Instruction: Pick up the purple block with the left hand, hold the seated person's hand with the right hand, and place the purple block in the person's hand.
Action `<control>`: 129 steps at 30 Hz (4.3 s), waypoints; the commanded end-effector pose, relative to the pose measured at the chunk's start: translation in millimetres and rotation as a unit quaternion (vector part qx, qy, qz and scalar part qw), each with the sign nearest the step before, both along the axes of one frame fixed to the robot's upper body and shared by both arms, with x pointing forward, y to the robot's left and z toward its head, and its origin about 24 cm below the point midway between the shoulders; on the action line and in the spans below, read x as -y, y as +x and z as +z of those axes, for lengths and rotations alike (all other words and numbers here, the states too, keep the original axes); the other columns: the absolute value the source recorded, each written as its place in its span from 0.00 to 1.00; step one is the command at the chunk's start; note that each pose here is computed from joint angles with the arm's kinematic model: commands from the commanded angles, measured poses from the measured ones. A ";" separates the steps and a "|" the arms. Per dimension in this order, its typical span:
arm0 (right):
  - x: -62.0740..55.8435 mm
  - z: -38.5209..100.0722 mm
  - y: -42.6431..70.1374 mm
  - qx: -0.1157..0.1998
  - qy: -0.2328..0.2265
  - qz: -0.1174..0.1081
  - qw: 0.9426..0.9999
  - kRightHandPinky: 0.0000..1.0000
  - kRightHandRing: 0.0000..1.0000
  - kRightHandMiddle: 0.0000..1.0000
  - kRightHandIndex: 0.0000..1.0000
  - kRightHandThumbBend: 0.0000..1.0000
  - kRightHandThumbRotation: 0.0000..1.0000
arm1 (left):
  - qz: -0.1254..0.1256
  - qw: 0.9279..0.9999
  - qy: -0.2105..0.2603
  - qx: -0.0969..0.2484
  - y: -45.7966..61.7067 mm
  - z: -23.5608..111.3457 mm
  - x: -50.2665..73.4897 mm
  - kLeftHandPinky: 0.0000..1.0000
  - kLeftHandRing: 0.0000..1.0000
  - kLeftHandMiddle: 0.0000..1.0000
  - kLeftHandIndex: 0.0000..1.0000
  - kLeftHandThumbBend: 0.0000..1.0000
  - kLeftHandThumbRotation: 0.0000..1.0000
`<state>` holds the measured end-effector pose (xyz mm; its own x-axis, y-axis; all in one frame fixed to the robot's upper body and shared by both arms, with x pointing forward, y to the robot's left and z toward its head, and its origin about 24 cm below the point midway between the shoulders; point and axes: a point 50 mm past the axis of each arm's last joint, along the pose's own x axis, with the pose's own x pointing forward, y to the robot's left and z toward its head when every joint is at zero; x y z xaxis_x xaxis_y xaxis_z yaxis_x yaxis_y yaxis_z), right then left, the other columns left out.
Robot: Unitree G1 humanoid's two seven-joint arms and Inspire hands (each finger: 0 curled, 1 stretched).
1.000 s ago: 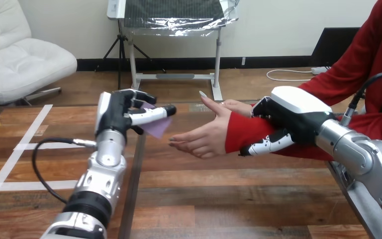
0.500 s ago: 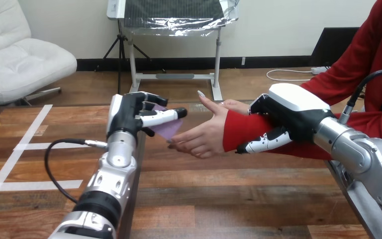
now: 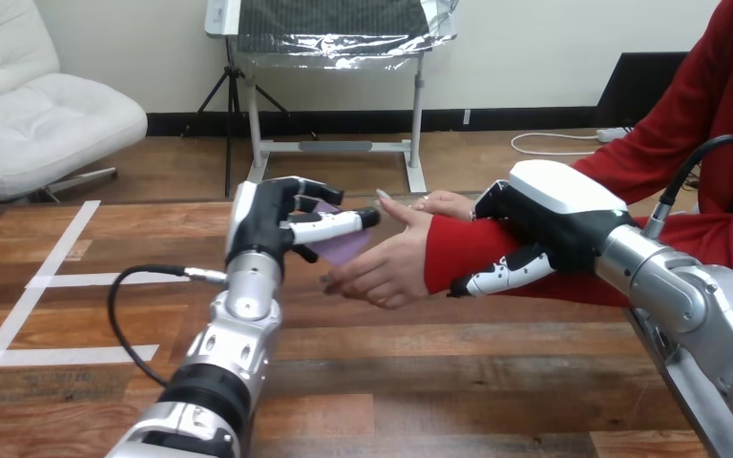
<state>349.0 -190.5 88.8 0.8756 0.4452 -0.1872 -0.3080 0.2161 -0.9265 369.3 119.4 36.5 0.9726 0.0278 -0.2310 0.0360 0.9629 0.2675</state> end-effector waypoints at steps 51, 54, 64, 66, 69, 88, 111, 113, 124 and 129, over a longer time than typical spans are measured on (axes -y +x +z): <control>-34.4 25.9 3.7 0.066 0.051 0.057 0.995 0.26 0.31 0.36 0.38 0.73 0.40 | -0.063 0.995 -0.045 0.063 10.6 40.3 70.5 0.43 0.43 0.46 0.44 0.71 0.00; -33.8 25.9 3.7 0.066 0.050 0.055 0.995 0.26 0.31 0.36 0.37 0.73 0.40 | -0.063 0.995 -0.045 0.064 10.6 40.3 70.3 0.43 0.43 0.46 0.44 0.72 0.00; -31.3 24.5 3.6 0.063 0.053 0.050 0.995 0.26 0.30 0.36 0.36 0.73 0.39 | -0.064 0.995 -0.053 0.057 10.7 38.7 67.5 0.41 0.48 0.51 0.48 0.71 0.00; -30.7 24.0 3.5 0.061 0.056 0.049 0.995 0.25 0.30 0.36 0.36 0.73 0.39 | -0.068 0.994 -0.066 0.053 10.7 38.1 66.3 0.43 0.51 0.53 0.51 0.71 0.00; -29.8 23.2 3.4 0.059 0.059 0.047 0.995 0.25 0.29 0.35 0.36 0.73 0.38 | -0.076 0.992 -0.084 0.050 10.7 37.4 63.9 0.47 0.56 0.59 0.58 0.69 0.02; -24.1 20.2 2.0 0.043 0.052 0.039 0.997 0.24 0.28 0.34 0.35 0.74 0.43 | -0.099 0.989 -0.080 0.070 11.3 37.5 44.4 0.60 0.78 0.83 0.80 0.63 0.57; -20.7 18.8 -1.3 0.024 0.044 0.038 0.998 0.25 0.30 0.37 0.40 0.79 0.47 | -0.086 0.988 -0.067 0.113 5.4 38.9 17.2 0.79 0.86 0.86 0.80 0.59 0.73; -19.9 18.9 -1.9 0.023 0.042 0.038 0.998 0.25 0.30 0.38 0.41 0.80 0.48 | -0.085 0.987 -0.067 0.115 4.1 38.6 15.4 0.81 0.86 0.86 0.79 0.59 0.73; -17.6 18.8 -4.0 0.009 0.035 0.034 0.999 0.28 0.34 0.42 0.47 0.87 0.56 | -0.080 0.988 -0.063 0.119 -2.2 36.2 4.9 0.94 0.91 0.88 0.79 0.60 0.74; -15.9 18.4 -5.2 -0.002 0.033 0.032 0.999 0.29 0.35 0.44 0.49 0.89 0.58 | -0.076 0.988 -0.050 0.127 -6.0 35.3 0.1 0.94 0.91 0.88 0.79 0.60 0.76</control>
<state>342.7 -187.3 88.2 0.8586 0.4588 -0.2289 -0.3657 0.2352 -0.9005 361.6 112.5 54.6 0.9882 -0.1433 -0.0548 0.1501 0.9765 0.1543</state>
